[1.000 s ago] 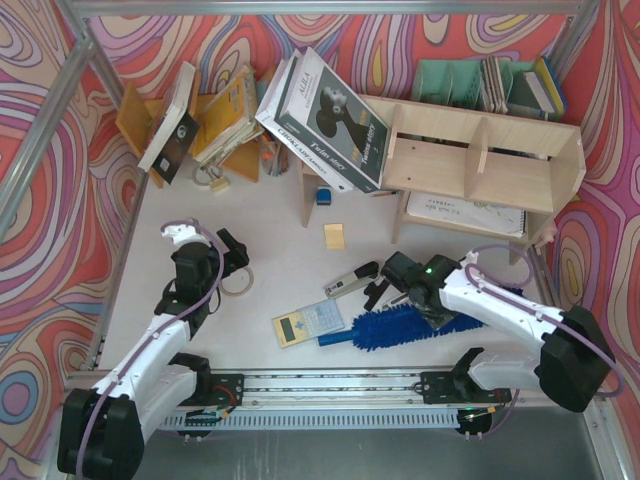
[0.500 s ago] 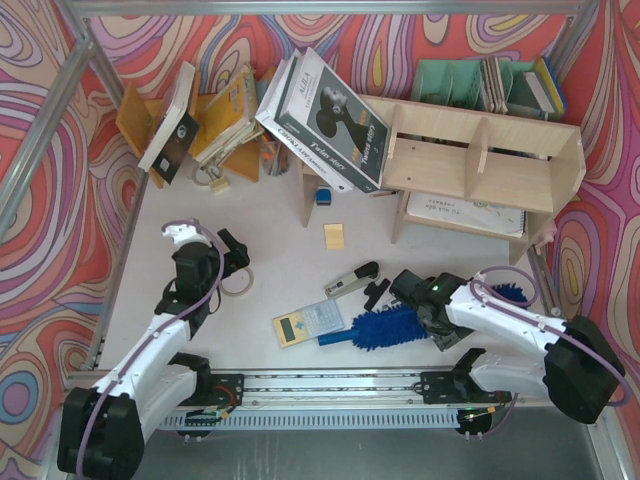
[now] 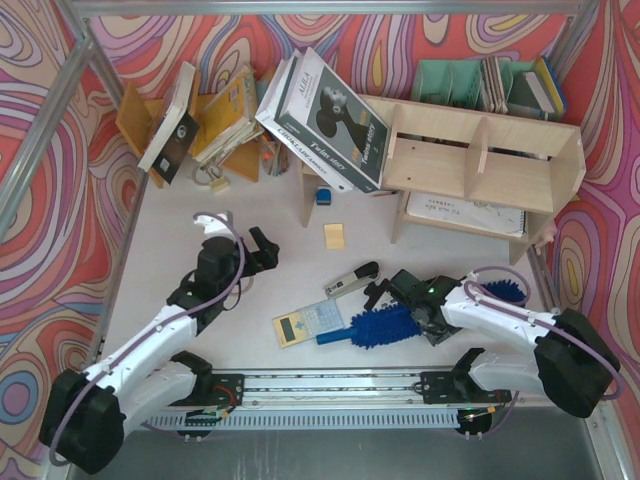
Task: Dust the bookshelf with a duster
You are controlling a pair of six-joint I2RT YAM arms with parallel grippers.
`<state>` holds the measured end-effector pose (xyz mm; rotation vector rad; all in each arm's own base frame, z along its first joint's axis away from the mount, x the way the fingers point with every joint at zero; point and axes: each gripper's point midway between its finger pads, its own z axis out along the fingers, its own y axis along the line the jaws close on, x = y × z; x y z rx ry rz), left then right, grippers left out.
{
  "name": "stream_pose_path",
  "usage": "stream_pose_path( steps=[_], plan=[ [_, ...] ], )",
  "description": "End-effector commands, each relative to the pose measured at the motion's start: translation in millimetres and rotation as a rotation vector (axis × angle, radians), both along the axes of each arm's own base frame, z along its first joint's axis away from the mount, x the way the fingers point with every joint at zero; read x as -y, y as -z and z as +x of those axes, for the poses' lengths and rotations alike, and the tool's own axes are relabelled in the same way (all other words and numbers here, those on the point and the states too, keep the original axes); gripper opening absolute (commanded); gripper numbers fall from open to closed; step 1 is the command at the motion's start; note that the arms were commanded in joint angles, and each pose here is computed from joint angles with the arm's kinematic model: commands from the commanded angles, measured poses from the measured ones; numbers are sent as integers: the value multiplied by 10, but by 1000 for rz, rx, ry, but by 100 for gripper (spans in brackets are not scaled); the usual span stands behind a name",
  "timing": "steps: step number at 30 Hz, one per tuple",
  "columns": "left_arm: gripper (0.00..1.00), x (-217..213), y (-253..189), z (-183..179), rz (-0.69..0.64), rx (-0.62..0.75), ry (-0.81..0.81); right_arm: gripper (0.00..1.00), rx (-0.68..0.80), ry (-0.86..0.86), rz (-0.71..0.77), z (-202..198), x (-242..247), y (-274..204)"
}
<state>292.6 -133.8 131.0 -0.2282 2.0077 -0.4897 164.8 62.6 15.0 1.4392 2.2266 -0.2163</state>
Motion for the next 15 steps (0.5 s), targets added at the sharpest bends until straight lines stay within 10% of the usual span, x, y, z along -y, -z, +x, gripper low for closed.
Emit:
stream_pose_path(
  steps=[1, 15],
  plan=[
    [98, 320, -224, -33, 20, 19, 68, 71, -5, 26, -44, -61, 107, 72],
    [98, 1037, -422, -385, 240, -9, 362, 34, 165, 15, -8, 163, 95, -169]
  ],
)
